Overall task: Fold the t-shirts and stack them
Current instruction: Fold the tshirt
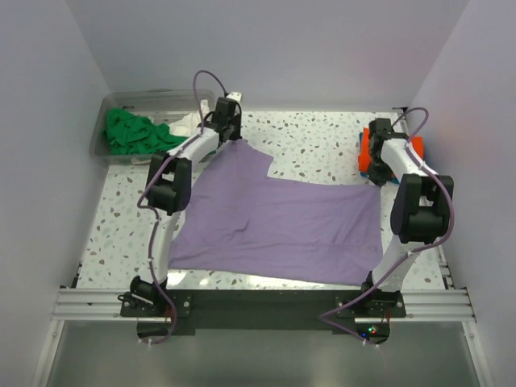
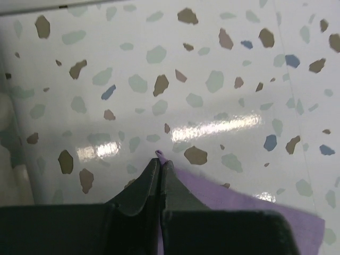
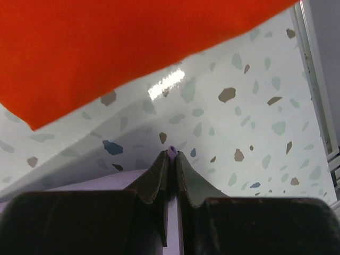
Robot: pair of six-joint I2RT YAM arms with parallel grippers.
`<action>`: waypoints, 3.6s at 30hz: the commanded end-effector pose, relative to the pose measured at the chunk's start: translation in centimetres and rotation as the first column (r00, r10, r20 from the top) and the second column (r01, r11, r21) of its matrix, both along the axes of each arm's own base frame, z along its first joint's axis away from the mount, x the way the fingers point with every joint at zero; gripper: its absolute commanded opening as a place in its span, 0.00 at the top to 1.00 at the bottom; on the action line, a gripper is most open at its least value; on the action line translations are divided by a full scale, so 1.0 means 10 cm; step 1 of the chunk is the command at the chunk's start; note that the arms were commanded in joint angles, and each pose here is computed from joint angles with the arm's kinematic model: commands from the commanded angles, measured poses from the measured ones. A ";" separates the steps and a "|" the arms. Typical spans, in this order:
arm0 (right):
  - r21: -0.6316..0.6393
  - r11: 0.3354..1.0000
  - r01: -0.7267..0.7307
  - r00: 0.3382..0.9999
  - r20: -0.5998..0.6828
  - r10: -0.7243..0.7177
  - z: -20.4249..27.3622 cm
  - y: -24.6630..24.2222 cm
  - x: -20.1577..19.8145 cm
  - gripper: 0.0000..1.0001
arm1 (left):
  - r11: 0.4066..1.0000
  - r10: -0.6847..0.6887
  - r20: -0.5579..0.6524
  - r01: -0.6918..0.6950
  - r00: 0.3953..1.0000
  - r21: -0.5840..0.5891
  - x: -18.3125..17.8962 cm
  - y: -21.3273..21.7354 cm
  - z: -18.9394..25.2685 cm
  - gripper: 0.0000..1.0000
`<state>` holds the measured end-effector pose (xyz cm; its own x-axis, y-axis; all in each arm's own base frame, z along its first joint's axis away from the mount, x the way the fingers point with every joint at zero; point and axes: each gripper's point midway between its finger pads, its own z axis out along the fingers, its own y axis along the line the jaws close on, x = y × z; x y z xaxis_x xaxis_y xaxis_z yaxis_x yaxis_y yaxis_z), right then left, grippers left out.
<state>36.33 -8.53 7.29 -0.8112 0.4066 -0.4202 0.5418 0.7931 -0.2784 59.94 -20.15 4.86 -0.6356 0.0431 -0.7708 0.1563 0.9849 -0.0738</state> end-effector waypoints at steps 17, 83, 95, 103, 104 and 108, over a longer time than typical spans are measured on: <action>0.001 1.000 -0.011 0.996 0.090 0.010 0.39 -0.03 0.40 1.00 | 0.949 -0.145 0.410 0.243 0.901 -0.199 -0.33 0.10 1.94 1.00; 0.170 0.985 -0.024 0.998 0.062 0.014 0.09 0.32 -0.60 0.45 | 0.967 -0.018 0.023 0.023 1.000 -0.253 -2.65 0.72 1.10 0.30; 0.223 0.975 -0.005 0.998 0.065 -0.009 -0.23 0.19 -0.45 0.51 | 0.951 -0.051 0.014 0.053 0.999 -0.306 -1.99 0.42 0.72 0.29; 0.258 0.966 0.031 0.999 0.024 -0.039 -0.46 0.12 -0.49 0.58 | 0.969 -0.007 -0.140 -0.028 0.990 -0.244 -1.90 0.48 0.15 0.28; 0.259 0.965 0.033 0.999 0.023 -0.040 -0.48 0.11 -0.49 0.58 | 0.969 -0.004 -0.152 -0.034 0.988 -0.243 -1.91 0.47 0.12 0.28; 0.253 0.966 0.051 0.999 -0.003 -0.052 -0.58 0.09 -0.52 0.62 | 0.969 0.009 -0.165 -0.049 0.986 -0.241 -1.92 0.49 0.07 0.27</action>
